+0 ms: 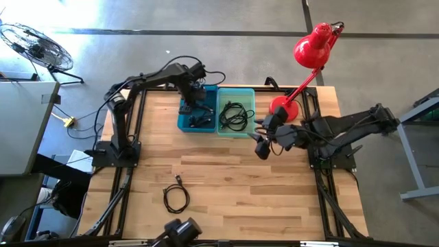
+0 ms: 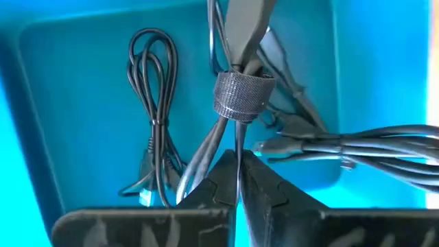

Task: Pick & Place USB Port
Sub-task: Put the black USB cable into the blue bin, then put the black USB cable into the green bin

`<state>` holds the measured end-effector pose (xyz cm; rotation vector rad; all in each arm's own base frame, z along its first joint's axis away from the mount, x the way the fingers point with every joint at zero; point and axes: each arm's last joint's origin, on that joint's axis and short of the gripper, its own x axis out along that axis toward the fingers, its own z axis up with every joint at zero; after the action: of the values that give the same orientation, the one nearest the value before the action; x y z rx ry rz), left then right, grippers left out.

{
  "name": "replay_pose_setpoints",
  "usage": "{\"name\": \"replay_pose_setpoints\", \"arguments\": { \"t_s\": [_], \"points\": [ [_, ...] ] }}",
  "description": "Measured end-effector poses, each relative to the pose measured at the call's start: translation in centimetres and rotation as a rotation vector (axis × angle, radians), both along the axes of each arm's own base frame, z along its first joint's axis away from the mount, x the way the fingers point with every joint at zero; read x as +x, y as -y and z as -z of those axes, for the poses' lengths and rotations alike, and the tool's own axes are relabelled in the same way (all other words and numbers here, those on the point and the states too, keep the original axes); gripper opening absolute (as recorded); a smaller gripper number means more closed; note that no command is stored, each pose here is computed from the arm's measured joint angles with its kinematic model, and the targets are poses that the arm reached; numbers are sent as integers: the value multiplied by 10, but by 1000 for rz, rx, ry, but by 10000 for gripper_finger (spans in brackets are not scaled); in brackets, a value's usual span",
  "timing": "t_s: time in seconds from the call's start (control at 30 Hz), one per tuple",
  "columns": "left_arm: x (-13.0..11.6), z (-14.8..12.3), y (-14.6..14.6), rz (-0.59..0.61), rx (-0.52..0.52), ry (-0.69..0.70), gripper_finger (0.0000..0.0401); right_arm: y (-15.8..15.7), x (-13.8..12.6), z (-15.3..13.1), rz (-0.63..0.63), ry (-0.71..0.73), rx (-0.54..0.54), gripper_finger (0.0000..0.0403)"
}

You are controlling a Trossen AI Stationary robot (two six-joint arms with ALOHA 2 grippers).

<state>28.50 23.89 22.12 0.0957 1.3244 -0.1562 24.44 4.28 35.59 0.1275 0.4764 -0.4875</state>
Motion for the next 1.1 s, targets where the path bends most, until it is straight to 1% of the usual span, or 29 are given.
{"name": "replay_pose_setpoints", "arguments": {
  "t_s": [0.17, 0.3, 0.37, 0.43, 0.7, 0.83, 0.9, 0.97, 1.1],
  "points": [
    [1, 9, -3, 43, 39, -53, 1, 6, 1, 0, 23, 0, 0, 248],
    [2, 8, -8, 18, 160, -103, 11, 9, 2, 0, 19, -1, 5, 248],
    [1, 7, -10, 10, 201, -127, 28, 10, 2, -1, 7, -1, 12, 248],
    [1, 7, -10, 7, 215, -141, 49, 11, 3, -1, 5, 2, 14, 248],
    [3, 4, -8, 12, 226, -153, 149, 12, 3, -1, -7, -11, -10, 248],
    [6, -11, -7, 7, 255, -176, 193, 12, 3, -1, -14, -19, -25, 248],
    [8, -24, -5, 13, 269, -199, 211, 12, 3, -1, -16, -23, -35, 248],
    [8, -44, -1, 21, 283, -194, 223, 12, 3, -1, -14, -25, -41, 248],
    [5, -93, 20, 60, 308, -143, 234, 14, 3, -1, -22, -32, -46, 248]
  ]
}}
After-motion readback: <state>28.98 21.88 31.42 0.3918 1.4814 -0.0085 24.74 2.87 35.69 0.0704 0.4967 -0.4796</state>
